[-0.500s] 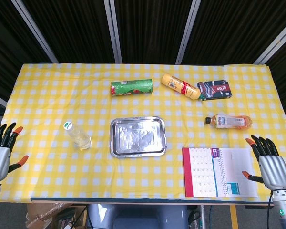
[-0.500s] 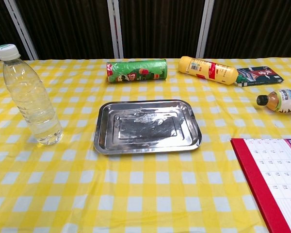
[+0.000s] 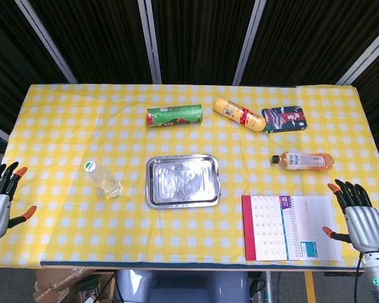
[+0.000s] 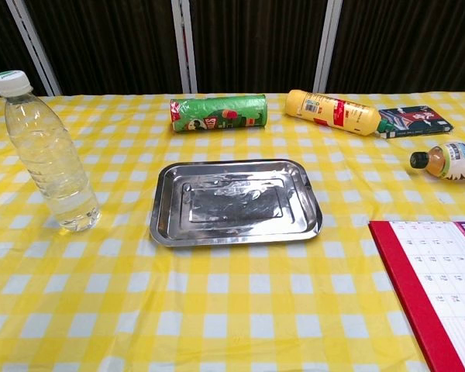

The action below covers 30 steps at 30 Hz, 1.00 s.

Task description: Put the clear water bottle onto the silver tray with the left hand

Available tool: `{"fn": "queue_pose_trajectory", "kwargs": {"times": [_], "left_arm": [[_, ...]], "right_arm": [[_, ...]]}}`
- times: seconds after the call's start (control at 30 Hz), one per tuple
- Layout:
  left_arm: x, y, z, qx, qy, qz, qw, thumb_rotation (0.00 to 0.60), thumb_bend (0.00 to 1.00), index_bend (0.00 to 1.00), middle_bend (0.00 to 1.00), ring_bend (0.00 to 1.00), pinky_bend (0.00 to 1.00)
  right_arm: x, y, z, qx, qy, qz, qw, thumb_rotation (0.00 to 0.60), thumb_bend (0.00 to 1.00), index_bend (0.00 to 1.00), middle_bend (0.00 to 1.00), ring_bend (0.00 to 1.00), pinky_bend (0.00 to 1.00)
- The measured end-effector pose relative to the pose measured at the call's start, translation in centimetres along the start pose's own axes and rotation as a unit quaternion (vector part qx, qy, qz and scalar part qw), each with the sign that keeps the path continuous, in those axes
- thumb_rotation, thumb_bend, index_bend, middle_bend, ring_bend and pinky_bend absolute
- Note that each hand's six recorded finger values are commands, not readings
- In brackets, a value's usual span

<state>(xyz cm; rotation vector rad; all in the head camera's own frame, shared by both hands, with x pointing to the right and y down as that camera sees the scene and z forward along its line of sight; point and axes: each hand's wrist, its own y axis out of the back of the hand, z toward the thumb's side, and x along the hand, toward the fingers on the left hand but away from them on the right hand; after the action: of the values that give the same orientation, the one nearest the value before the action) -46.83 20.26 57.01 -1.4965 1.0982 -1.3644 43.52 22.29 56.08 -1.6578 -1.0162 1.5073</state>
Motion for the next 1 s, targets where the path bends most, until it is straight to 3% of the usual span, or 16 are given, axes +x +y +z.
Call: {"fn": "queue_pose_trajectory", "kwargs": {"times": [0.33,0.53,0.7,0.83,0.93,1.0], "left_arm": [[-0.1,-0.1,-0.2,-0.048,0.008,-0.001,0.9988,0.600,0.21,0.12,0.06,0.00,0.00],[0.0,-0.7,-0.2,-0.040,0.012,-0.015,0.9990,0.600,0.21,0.14,0.09,0.00,0.00],[0.5,-1.7,0.1,-0.109,0.031,-0.026,0.9932,0.600,0.21,0.13,0.08,0.00,0.00],[1.5,-3.3,0.3,-0.217,0.050,-0.055,0.9734,0.600,0.19,0.13,0.08,0.00,0.00],[2.5,-4.7,0.6,-0.305,0.066,-0.076,0.9472,0.600,0.18,0.12,0.09,0.00,0.00],[3.1,-5.6,0.9,-0.363,0.075,-0.088,0.9248,0.600,0.18,0.12,0.09,0.00,0.00]], "right_arm": [[0.1,0.0,-0.1,-0.009,0.003,0.006,0.9999,0.600,0.16,0.12,0.07,0.00,0.01],[0.0,-0.1,-0.2,-0.009,0.001,0.011,0.9999,0.600,0.16,0.12,0.07,0.00,0.01],[0.2,0.0,-0.3,-0.013,0.000,0.009,0.9999,0.600,0.16,0.12,0.07,0.00,0.01],[0.2,0.1,-0.3,-0.016,0.001,0.010,0.9998,0.600,0.16,0.12,0.07,0.00,0.01],[0.2,0.0,-0.3,-0.018,0.001,0.014,0.9997,0.600,0.16,0.12,0.07,0.00,0.01],[0.2,-0.1,-0.3,-0.020,0.002,0.016,0.9997,0.600,0.16,0.12,0.07,0.00,0.01]]}}
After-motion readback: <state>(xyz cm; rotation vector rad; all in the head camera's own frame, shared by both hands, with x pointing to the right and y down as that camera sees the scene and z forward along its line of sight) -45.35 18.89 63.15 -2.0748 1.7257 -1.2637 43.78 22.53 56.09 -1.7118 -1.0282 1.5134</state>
